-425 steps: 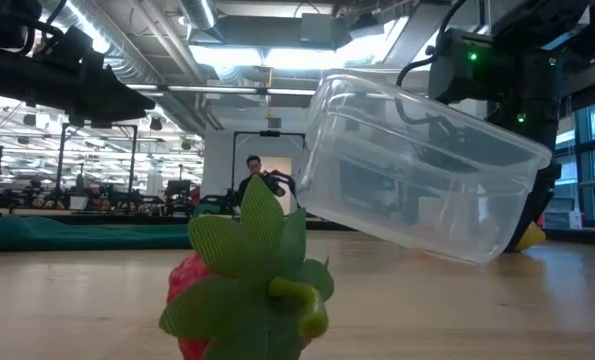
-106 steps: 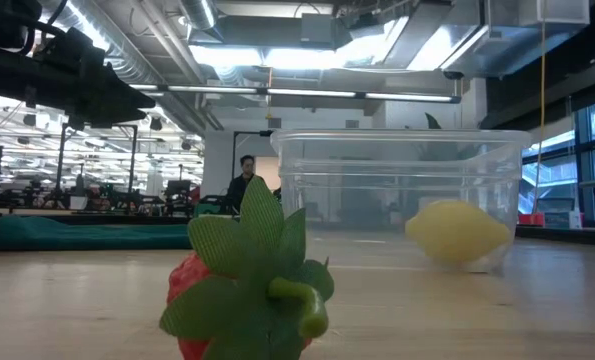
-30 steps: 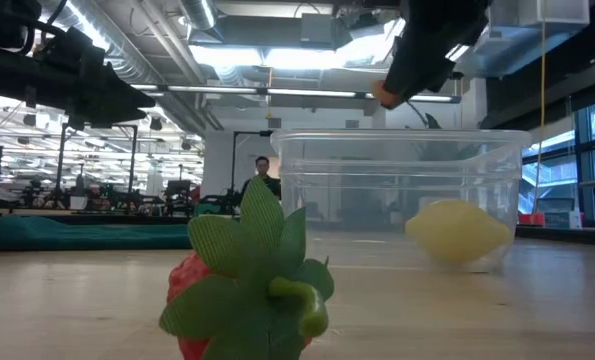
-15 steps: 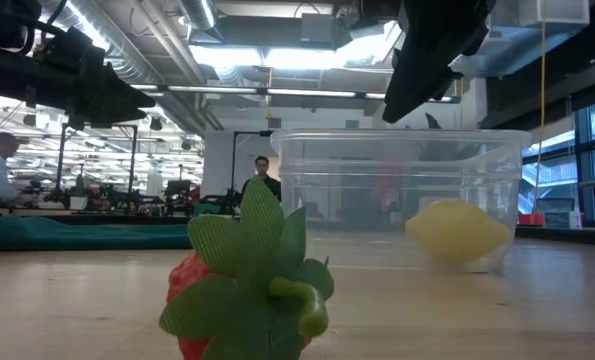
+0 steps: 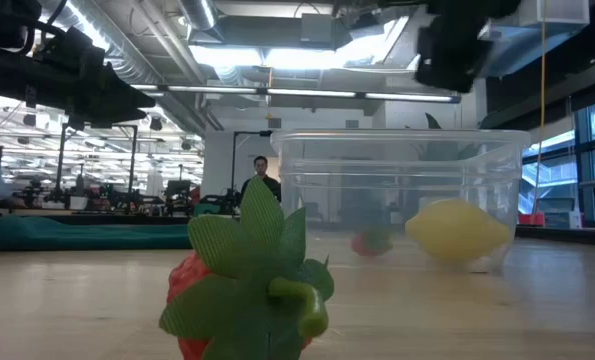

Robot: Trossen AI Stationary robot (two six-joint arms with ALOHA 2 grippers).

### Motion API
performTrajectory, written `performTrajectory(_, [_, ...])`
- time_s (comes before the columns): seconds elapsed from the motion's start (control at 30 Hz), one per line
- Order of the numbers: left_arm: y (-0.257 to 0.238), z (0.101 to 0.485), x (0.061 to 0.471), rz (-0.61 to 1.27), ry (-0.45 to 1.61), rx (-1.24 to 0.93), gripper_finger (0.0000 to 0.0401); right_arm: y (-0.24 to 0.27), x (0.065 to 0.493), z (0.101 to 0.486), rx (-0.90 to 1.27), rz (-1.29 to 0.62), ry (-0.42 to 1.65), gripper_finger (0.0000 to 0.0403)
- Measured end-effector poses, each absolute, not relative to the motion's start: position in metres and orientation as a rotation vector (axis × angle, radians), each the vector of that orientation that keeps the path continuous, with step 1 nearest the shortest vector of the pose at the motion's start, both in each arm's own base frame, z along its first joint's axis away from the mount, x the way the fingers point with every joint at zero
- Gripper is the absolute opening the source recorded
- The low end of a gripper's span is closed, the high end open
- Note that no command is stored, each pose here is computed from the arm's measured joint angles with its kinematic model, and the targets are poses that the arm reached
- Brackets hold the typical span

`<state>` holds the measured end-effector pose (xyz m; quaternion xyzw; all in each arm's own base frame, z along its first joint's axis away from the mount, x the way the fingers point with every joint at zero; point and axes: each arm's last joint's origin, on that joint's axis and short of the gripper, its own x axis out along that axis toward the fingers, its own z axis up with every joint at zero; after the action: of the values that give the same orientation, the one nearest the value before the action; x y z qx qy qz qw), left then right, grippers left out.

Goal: Pick and placing Produce into tupperware
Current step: Put the blueberry into the transparent bin

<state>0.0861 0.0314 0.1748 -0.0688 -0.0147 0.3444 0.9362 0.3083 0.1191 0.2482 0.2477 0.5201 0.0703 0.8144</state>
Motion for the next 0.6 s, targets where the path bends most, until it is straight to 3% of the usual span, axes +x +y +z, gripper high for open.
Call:
performTrajectory(0.33, [0.031,0.175,0.086,0.704,-0.030,-0.141,0.0250,0.163,0.271,0.242,0.687,0.107,1.401,0.0259])
performTrajectory(0.6, [0.031,0.175,0.086,0.704,-0.030,-0.141,0.0250,0.203,0.248,0.243,0.531,0.126,1.299,0.0311])
